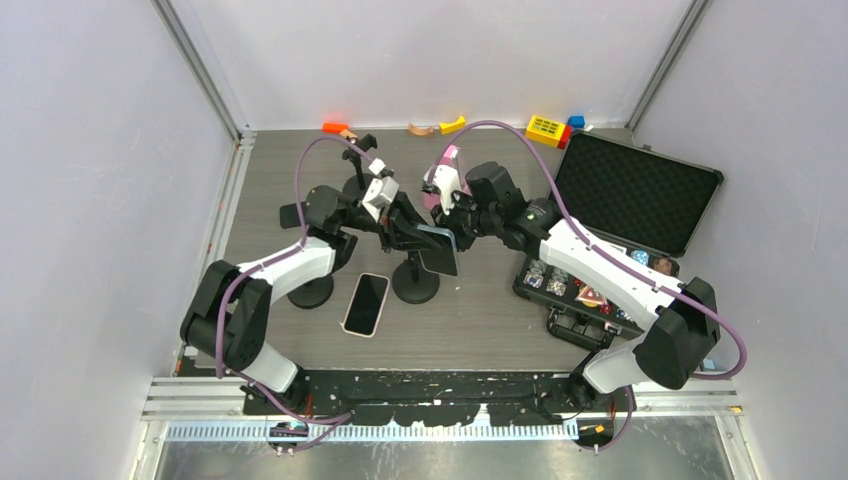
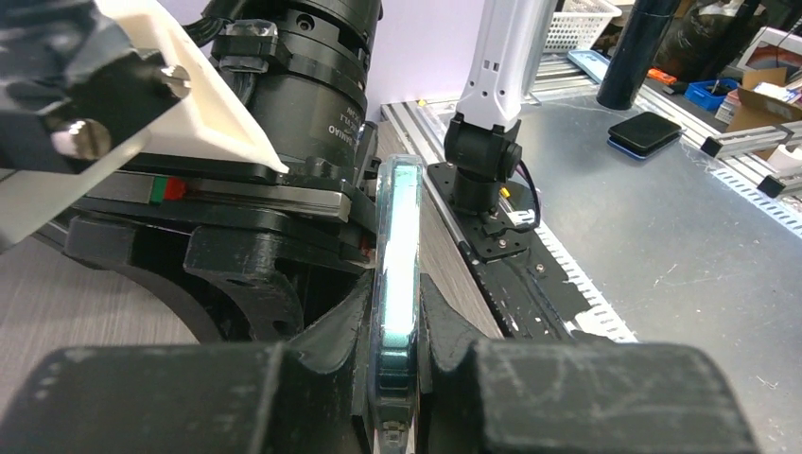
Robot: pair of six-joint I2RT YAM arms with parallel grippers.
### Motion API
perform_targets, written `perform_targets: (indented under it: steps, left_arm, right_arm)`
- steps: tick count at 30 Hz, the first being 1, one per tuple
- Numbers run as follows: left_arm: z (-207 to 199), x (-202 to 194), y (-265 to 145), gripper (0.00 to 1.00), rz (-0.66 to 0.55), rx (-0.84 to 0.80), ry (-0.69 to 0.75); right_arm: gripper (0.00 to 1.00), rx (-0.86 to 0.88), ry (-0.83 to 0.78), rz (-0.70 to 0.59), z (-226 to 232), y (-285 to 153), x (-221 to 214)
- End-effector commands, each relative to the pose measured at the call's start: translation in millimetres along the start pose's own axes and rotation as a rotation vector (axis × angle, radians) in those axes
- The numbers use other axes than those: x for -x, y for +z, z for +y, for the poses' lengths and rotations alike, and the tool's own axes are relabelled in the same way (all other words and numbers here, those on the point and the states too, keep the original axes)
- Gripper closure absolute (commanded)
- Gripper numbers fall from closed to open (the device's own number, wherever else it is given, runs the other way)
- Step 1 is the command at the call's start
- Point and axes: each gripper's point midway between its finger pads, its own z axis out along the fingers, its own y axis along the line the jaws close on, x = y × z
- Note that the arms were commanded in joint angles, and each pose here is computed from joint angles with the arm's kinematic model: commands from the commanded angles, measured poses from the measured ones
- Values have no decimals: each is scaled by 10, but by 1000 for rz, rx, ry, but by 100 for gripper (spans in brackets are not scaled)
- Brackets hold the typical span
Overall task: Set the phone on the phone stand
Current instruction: Install the phone on the phone stand.
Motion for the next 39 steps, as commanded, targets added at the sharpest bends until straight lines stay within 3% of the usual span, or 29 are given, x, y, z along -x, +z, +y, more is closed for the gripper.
perform_targets:
  steps: [1,19,39]
  left_arm:
    - [38,246,-47,100,-39,29,127]
    - [-49,217,-154,100,-62,132,53]
    - [-29,-62,-302,100,17,310,28]
  right_arm:
    - [100,46,6,-66,91,5,157]
    - [100,-27,41,-59,-30,11,142]
    - [100,-132,100,-95,-211,17,94]
